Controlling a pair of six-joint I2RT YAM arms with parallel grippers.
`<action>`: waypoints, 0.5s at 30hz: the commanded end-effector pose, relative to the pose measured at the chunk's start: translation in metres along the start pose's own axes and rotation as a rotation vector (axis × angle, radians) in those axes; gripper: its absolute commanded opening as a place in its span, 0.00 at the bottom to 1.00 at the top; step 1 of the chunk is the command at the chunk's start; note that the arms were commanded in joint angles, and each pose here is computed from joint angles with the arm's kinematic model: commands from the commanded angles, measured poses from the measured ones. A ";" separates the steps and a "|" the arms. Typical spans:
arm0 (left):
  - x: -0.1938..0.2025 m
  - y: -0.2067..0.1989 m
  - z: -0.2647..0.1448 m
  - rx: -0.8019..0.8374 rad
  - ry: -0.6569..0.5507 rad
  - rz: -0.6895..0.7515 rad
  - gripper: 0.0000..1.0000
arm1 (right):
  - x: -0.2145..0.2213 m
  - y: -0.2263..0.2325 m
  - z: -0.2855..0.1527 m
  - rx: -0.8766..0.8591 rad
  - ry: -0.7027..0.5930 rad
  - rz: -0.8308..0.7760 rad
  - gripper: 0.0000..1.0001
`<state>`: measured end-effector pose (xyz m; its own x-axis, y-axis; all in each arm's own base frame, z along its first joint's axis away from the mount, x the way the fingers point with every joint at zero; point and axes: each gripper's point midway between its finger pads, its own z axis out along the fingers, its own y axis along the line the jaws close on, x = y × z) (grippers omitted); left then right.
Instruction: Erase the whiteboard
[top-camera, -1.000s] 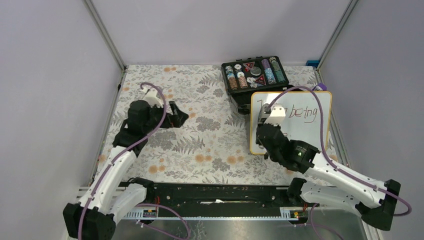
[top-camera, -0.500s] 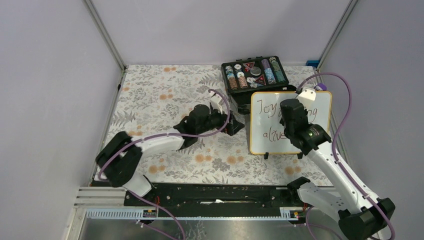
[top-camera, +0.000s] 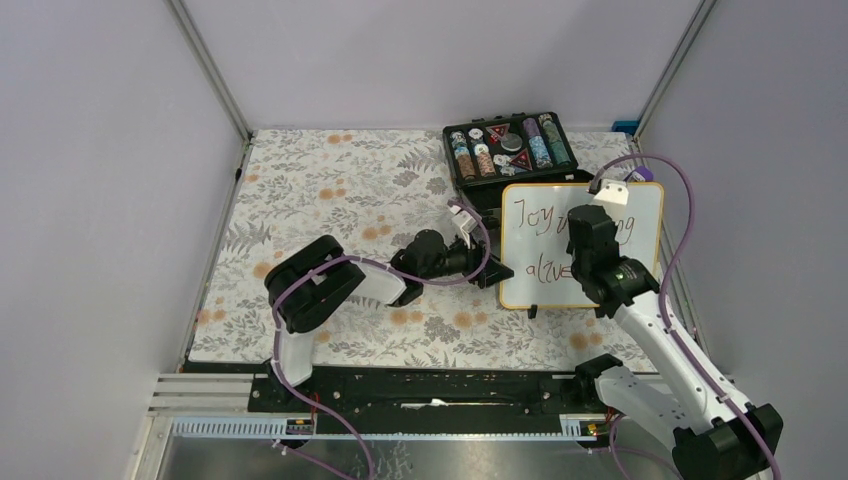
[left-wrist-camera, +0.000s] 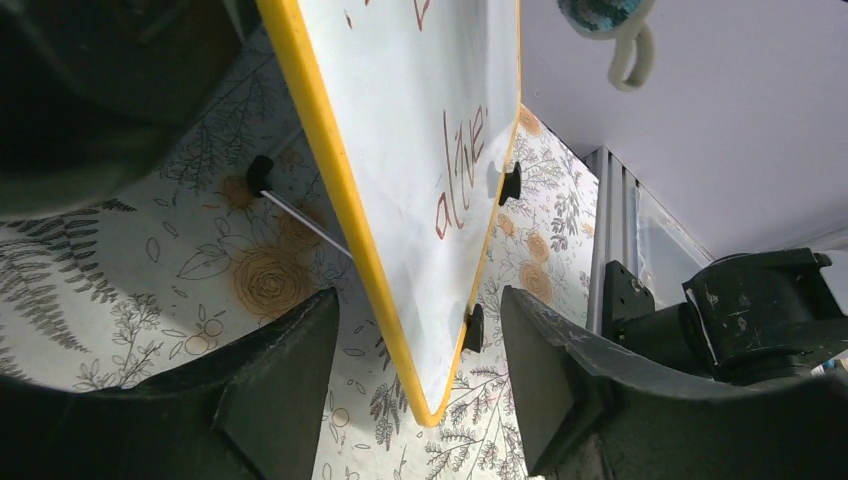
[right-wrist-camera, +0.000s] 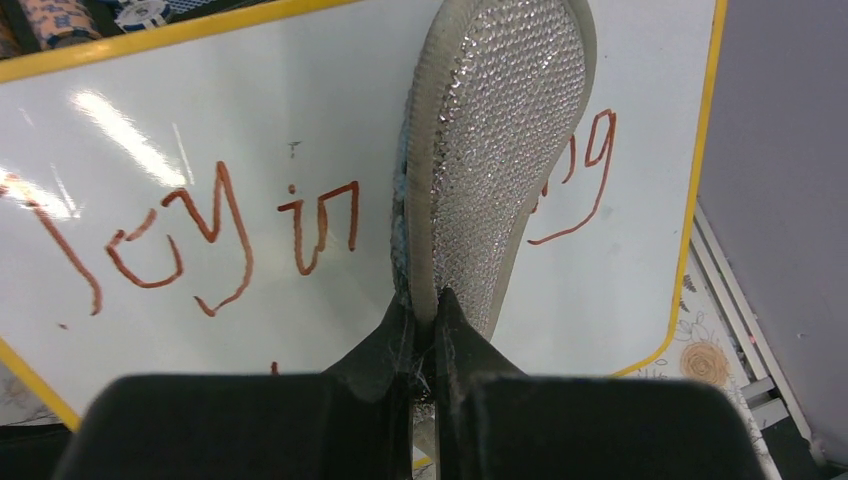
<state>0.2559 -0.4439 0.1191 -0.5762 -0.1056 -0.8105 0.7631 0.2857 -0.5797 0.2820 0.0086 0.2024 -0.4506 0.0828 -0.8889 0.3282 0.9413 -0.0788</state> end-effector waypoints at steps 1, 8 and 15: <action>-0.025 -0.019 0.013 0.087 -0.068 0.042 0.61 | -0.017 -0.007 0.010 0.041 -0.088 -0.012 0.00; -0.018 -0.010 0.017 0.056 -0.052 0.018 0.50 | -0.025 -0.028 0.027 0.162 -0.097 -0.062 0.00; -0.012 -0.003 0.026 0.041 -0.013 -0.001 0.42 | -0.037 -0.075 0.043 0.293 -0.106 0.004 0.00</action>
<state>0.2622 -0.4583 0.1154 -0.5928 -0.1014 -0.7989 0.7555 0.2734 -0.5954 0.3034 -0.0531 0.2029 -0.4247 0.0303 -0.9048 0.4794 0.8553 -0.1964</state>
